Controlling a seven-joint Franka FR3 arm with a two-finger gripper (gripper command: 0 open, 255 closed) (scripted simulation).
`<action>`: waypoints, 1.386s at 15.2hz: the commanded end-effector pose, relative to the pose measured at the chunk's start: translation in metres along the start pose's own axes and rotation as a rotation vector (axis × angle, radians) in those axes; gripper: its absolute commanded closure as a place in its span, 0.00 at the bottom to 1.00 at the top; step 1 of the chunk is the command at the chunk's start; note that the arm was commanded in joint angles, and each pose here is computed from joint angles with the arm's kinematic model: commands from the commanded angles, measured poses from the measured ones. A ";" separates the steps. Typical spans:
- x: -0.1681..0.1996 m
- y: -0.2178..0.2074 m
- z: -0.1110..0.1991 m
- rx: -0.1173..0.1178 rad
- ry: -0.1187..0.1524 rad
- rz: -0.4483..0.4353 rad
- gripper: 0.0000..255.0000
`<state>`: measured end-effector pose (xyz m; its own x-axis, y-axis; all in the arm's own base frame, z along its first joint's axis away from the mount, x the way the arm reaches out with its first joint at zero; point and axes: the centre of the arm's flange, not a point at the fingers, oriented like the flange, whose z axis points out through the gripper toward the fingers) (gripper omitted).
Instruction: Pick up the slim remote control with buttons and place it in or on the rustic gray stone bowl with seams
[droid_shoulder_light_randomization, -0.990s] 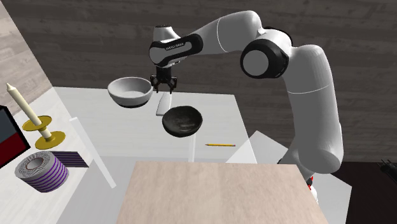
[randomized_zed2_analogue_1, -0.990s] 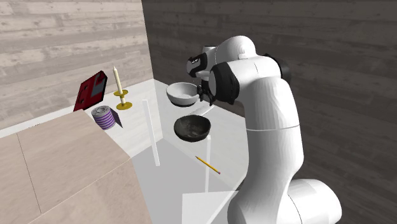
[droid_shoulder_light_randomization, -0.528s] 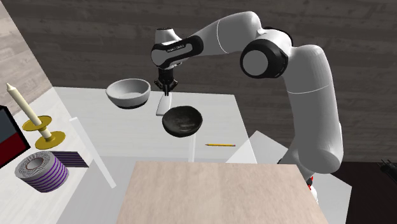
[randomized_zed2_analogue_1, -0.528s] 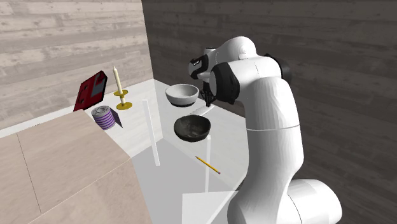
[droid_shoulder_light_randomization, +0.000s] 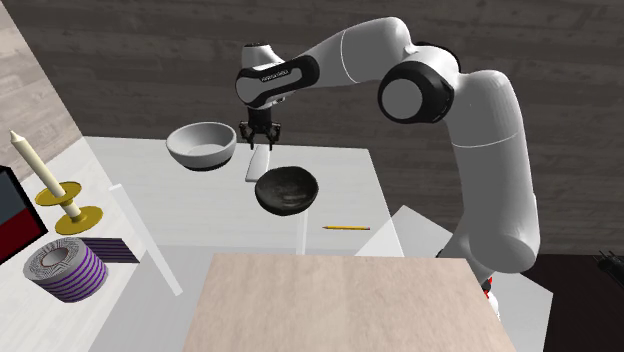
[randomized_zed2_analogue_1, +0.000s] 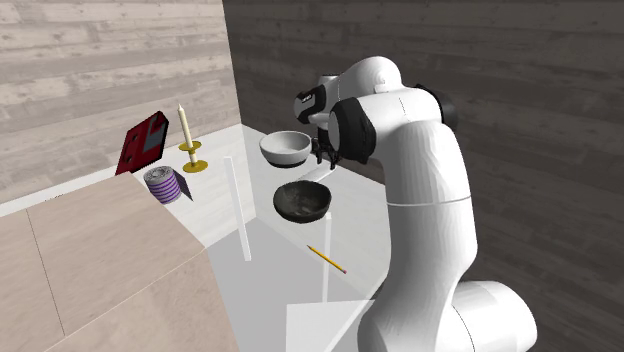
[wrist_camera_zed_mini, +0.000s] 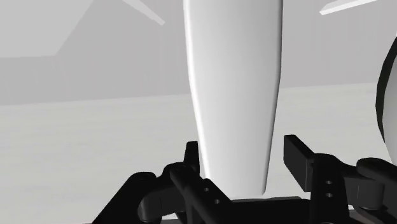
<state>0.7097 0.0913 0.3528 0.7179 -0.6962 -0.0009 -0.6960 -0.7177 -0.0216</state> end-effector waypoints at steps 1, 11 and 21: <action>-0.019 -0.002 -0.005 -0.010 -0.003 0.005 0.00; -0.054 -0.005 0.023 -0.030 -0.007 0.014 0.00; -0.054 -0.005 0.025 -0.030 -0.007 0.014 1.00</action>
<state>0.6747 0.1328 0.3274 0.7077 -0.7064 -0.0082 -0.7064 -0.7078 0.0087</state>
